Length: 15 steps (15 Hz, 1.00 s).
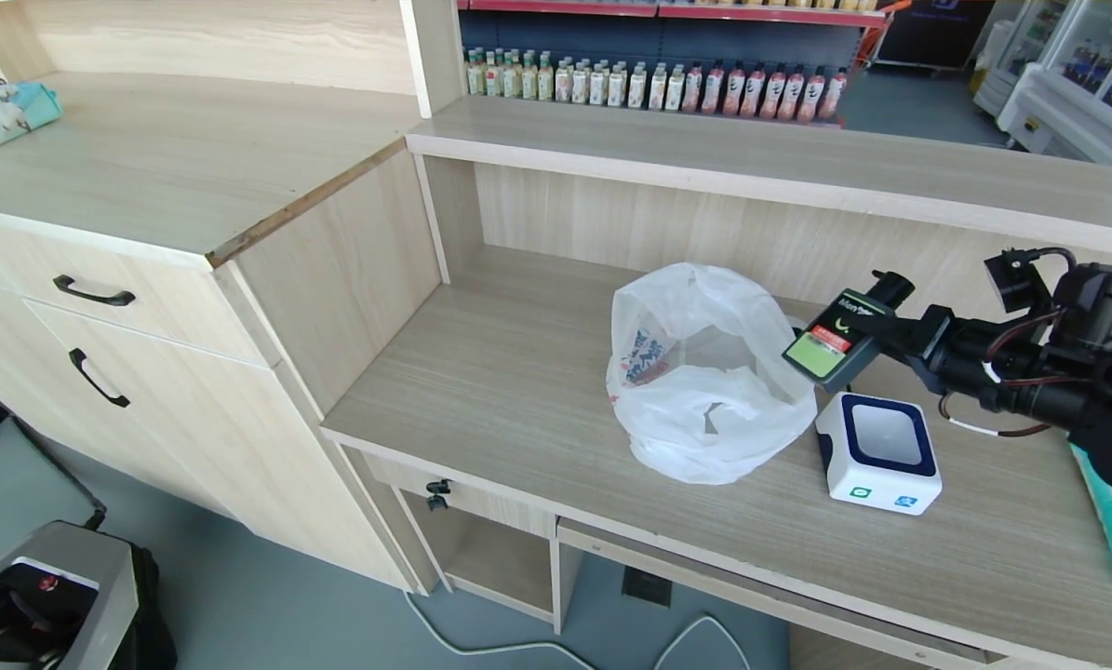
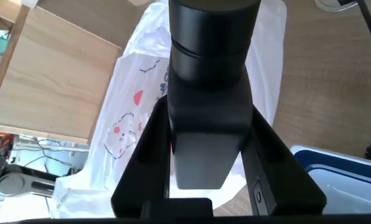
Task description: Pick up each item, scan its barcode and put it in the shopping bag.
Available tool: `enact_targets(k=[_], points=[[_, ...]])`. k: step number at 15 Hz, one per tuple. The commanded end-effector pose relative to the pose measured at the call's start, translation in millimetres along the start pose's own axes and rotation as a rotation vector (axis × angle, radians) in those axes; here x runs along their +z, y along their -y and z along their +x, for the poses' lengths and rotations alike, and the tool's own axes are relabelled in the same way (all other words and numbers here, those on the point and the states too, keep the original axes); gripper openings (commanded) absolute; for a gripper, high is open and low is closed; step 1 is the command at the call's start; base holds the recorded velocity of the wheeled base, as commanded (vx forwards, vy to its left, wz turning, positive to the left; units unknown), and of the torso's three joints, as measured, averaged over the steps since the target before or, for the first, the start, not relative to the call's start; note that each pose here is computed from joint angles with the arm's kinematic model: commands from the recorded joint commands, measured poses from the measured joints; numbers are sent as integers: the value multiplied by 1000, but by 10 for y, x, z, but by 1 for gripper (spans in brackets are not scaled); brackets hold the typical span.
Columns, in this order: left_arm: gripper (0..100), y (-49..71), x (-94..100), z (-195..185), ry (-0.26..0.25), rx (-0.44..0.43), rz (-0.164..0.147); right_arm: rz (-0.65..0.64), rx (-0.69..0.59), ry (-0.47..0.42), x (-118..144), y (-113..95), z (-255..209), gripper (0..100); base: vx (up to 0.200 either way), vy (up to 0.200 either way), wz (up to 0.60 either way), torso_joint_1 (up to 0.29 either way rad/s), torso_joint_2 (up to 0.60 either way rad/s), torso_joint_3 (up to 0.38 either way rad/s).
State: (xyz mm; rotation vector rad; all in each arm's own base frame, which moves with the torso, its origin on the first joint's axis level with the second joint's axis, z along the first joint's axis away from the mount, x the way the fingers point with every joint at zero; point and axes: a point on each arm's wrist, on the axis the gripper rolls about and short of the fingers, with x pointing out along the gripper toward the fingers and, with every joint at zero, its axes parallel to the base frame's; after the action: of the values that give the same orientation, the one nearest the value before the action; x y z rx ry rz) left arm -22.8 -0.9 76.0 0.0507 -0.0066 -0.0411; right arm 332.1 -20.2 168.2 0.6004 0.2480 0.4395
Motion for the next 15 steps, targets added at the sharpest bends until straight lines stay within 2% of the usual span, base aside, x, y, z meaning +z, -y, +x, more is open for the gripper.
enact_targets(k=[1, 8, 15], points=[[100, 0, 1, 0, 1, 0, 0, 9, -5, -19, -3, 49, 90, 0, 0, 0, 0, 0, 0, 0], [100, 0, 1, 0, 1, 0, 0, -1, -4, -74, -81, 54, 150, 0, 0, 0, 0, 0, 0, 0], [100, 0, 1, 0, 1, 1, 0, -82, 40, -5, 115, -247, -82, 0, 0, 0, 0, 0, 0, 0]])
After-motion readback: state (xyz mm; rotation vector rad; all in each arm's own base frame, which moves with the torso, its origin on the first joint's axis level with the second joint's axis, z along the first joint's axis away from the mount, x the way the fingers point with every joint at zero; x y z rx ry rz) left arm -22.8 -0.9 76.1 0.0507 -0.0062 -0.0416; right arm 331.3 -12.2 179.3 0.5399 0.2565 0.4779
